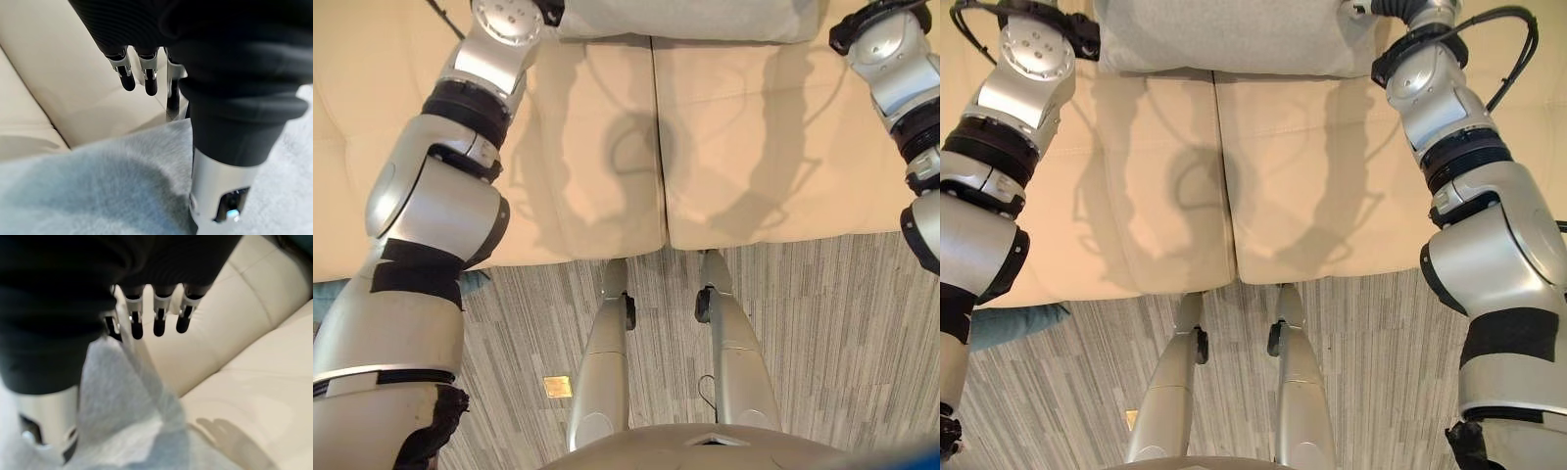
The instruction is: Pick up all the scattered cushions and arrange them neatly on the sofa.
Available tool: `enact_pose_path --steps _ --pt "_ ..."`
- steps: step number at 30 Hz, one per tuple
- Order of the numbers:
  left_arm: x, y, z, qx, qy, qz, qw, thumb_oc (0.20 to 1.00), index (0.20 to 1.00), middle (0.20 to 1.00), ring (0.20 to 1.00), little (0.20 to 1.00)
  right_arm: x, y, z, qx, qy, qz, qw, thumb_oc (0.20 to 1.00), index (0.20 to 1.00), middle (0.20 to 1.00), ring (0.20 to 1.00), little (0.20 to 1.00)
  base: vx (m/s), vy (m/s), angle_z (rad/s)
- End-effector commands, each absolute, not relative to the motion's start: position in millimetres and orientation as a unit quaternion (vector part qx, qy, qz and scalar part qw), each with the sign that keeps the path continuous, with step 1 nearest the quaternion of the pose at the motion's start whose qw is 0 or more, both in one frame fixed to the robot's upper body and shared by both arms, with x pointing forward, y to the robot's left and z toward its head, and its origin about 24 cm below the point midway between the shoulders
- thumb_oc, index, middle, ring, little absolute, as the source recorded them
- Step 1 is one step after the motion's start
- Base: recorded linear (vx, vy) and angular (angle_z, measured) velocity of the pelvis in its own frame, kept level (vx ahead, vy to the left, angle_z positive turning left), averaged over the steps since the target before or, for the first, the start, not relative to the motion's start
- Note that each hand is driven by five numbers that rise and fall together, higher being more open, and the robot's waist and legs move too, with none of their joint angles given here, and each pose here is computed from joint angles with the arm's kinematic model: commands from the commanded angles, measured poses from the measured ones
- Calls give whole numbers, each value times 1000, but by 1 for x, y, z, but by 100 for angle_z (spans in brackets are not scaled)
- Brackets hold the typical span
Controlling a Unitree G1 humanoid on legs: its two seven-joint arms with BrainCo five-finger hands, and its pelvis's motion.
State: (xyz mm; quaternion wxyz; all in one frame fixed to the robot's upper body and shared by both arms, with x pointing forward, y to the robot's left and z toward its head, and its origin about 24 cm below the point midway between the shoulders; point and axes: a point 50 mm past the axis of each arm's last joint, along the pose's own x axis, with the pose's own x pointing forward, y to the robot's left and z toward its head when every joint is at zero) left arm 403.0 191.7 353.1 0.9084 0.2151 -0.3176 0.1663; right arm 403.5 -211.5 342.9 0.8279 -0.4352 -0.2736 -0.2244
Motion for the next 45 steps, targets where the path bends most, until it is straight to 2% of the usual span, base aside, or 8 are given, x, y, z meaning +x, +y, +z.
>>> enact_pose_path --steps 1,8,10,18,20,27,37,45 --pt "411 205 309 194 -274 167 927 1000 1000 1000 1000 1000 405 -237 311 -435 -229 -243 836 1000 1000 1000 1000 1000 0 0 0" --pt "384 301 254 183 -197 271 924 1000 1000 1000 1000 1000 377 -294 297 -393 -238 -298 837 1000 1000 1000 1000 1000 -4 -6 -1" --pt "374 308 239 173 -206 268 925 1000 1000 1000 1000 1000 367 -306 280 -382 -235 -299 842 1000 1000 1000 1000 1000 0 0 0" --pt "329 273 125 137 -150 172 964 1000 1000 1000 1000 1000 313 -331 118 -358 -60 -262 894 1000 1000 1000 1000 1000 13 -22 10" --pt "291 260 52 96 -40 139 985 1000 1000 1000 1000 1000 274 -328 47 -362 50 -223 904 1000 1000 1000 1000 1000 56 31 2" --pt "201 256 -68 104 225 111 962 1000 1000 1000 1000 1000 218 -302 -44 -324 216 -144 910 1000 1000 1000 1000 1000 92 64 2" --pt "115 268 -134 147 441 122 877 1000 1000 1000 1000 1000 159 -286 -109 -305 385 -86 867 1000 1000 1000 1000 1000 16 86 -4" --pt "121 274 -135 152 452 140 868 1000 1000 1000 1000 1000 152 -276 -121 -255 413 -111 867 1000 1000 1000 1000 1000 -195 -87 27"
